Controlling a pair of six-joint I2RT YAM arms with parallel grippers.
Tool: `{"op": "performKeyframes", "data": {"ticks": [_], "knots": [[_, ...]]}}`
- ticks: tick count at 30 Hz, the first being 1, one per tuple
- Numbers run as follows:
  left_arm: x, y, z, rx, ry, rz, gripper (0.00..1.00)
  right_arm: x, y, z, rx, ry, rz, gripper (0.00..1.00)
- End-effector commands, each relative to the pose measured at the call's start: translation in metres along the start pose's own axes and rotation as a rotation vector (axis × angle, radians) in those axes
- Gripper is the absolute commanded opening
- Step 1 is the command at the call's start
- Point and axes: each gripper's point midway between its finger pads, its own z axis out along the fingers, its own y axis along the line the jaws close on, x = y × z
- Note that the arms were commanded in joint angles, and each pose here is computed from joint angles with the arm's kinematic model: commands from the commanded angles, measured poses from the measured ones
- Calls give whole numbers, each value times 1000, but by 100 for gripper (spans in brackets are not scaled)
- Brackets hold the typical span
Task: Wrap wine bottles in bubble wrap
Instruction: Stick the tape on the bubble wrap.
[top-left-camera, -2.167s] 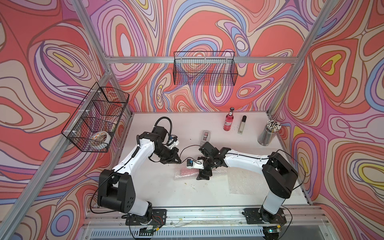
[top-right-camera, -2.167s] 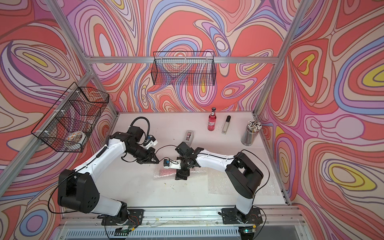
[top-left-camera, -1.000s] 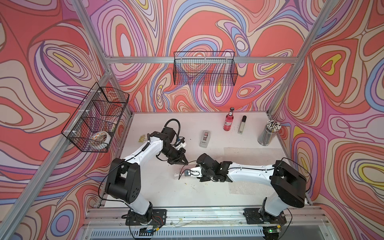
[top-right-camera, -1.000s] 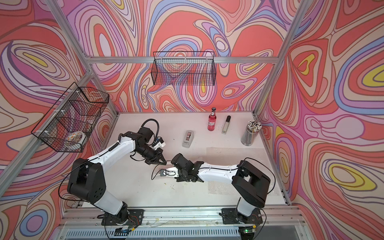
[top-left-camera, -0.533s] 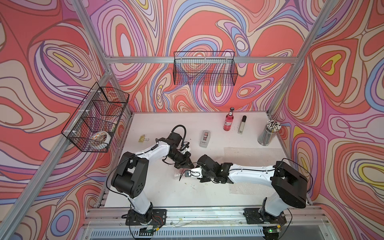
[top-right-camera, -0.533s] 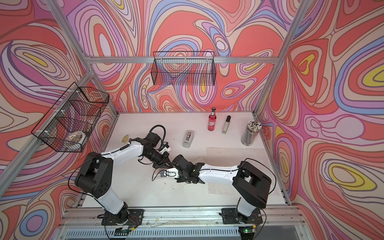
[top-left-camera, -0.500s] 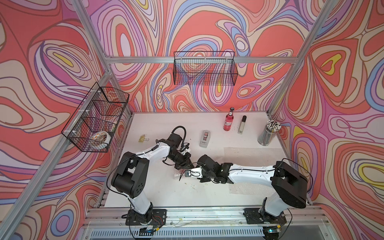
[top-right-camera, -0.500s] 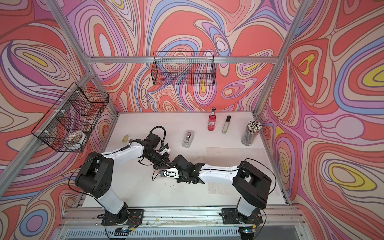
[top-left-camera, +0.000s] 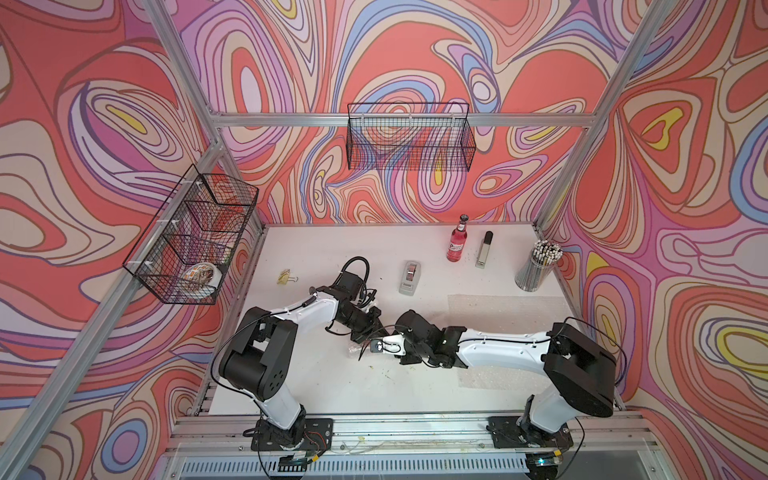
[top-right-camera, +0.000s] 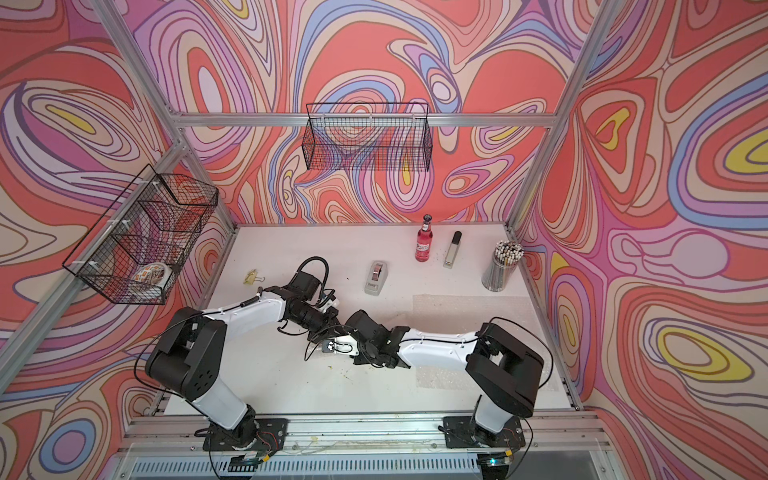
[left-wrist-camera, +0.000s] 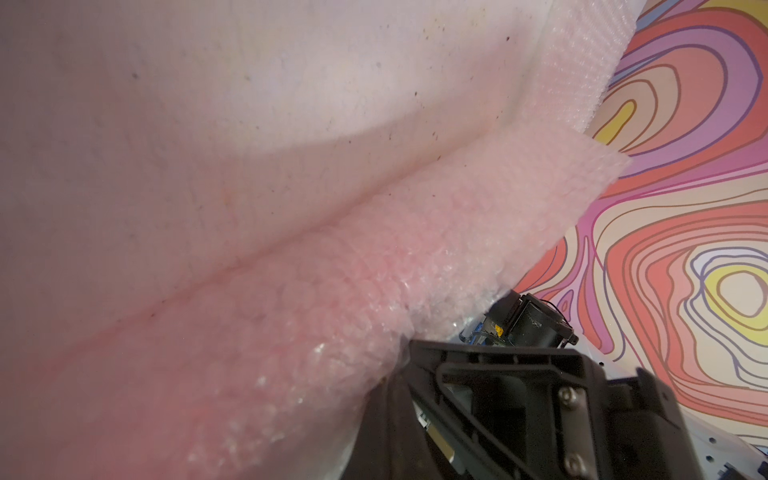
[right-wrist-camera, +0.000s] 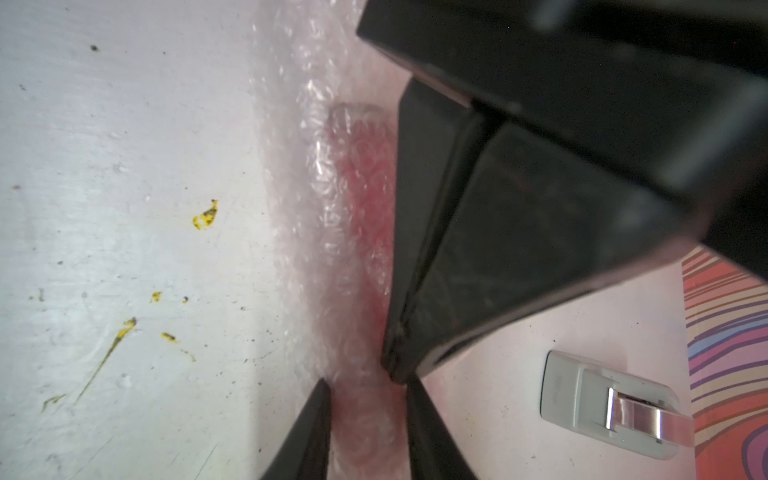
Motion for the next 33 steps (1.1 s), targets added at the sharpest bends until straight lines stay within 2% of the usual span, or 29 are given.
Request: {"op": "performKeyframes", "data": {"ticks": [1,5,10,19,33], "knots": [[2,7,6,-18,-6,9,0,16,9,4,-12,54,4,32],[0,-8,-4,-8,-23,33,0,15,7,4,-3,50,9,32],[6,0,-1,-15,-16,2,0,14,7,3,-3,45,12,32],[6,-19,-18,4,-60,29,0,16,9,4,-9,54,16,31],[10,9,3,-19,-22,-32,0,16,9,4,-11,52,25,32]]}}
